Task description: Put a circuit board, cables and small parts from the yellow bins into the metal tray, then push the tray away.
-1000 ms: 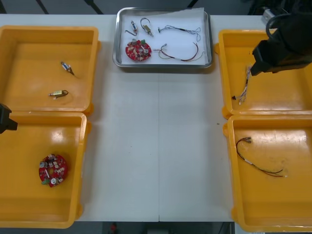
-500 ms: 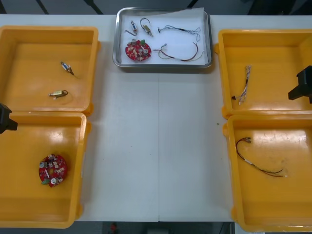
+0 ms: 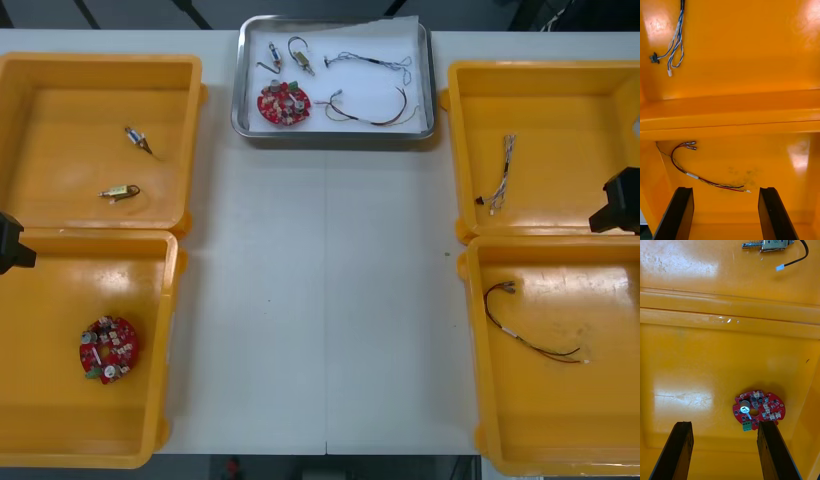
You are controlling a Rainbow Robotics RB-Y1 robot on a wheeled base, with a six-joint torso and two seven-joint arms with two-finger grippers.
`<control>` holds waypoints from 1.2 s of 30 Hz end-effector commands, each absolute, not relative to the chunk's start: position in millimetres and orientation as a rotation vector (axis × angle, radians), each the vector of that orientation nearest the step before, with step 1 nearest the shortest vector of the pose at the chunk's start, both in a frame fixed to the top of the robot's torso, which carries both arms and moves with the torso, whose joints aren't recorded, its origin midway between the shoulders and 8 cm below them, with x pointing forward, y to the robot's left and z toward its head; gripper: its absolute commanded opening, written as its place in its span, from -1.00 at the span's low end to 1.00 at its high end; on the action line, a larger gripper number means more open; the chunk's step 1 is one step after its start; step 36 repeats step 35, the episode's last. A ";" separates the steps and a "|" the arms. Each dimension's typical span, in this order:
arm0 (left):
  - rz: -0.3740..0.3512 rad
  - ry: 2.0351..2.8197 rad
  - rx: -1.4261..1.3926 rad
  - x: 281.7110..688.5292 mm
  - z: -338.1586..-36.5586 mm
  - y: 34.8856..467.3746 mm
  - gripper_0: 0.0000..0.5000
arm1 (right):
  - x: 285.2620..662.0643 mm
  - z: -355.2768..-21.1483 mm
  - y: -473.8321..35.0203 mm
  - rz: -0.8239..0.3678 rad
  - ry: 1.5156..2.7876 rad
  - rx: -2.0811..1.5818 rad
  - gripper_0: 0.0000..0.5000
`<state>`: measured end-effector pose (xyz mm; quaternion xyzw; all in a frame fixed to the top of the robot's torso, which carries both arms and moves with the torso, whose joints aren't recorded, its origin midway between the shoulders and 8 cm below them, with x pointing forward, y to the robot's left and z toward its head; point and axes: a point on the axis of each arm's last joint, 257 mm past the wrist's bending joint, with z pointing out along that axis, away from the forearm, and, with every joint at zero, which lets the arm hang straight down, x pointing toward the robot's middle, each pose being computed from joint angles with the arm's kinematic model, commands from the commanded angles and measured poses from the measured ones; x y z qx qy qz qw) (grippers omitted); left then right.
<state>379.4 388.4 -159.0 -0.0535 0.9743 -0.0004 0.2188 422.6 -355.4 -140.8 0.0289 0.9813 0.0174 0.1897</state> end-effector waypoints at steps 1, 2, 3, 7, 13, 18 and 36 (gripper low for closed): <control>0.012 2.673 -0.199 380.6 -150.0 392.0 1.00 | 419.1 -140.0 -360.7 -0.009 2.724 0.039 1.00; 0.012 2.673 -0.199 380.6 -150.0 392.0 1.00 | 418.8 -140.4 -360.8 -0.011 2.723 0.039 1.00; 0.012 2.673 -0.199 380.6 -150.0 392.0 1.00 | 418.2 -142.0 -360.6 -0.018 2.723 0.034 1.00; 0.012 2.673 -0.199 380.6 -150.0 392.0 1.00 | 418.0 -142.9 -361.4 -0.019 2.723 0.036 1.00; 0.012 2.673 -0.199 380.6 -150.0 392.0 1.00 | 418.0 -142.9 -361.4 -0.019 2.723 0.036 1.00; 0.012 2.673 -0.199 380.6 -150.0 392.0 1.00 | 418.0 -142.9 -361.4 -0.019 2.723 0.036 1.00; 0.012 2.673 -0.199 380.6 -150.0 392.0 1.00 | 418.0 -142.9 -361.4 -0.019 2.723 0.036 1.00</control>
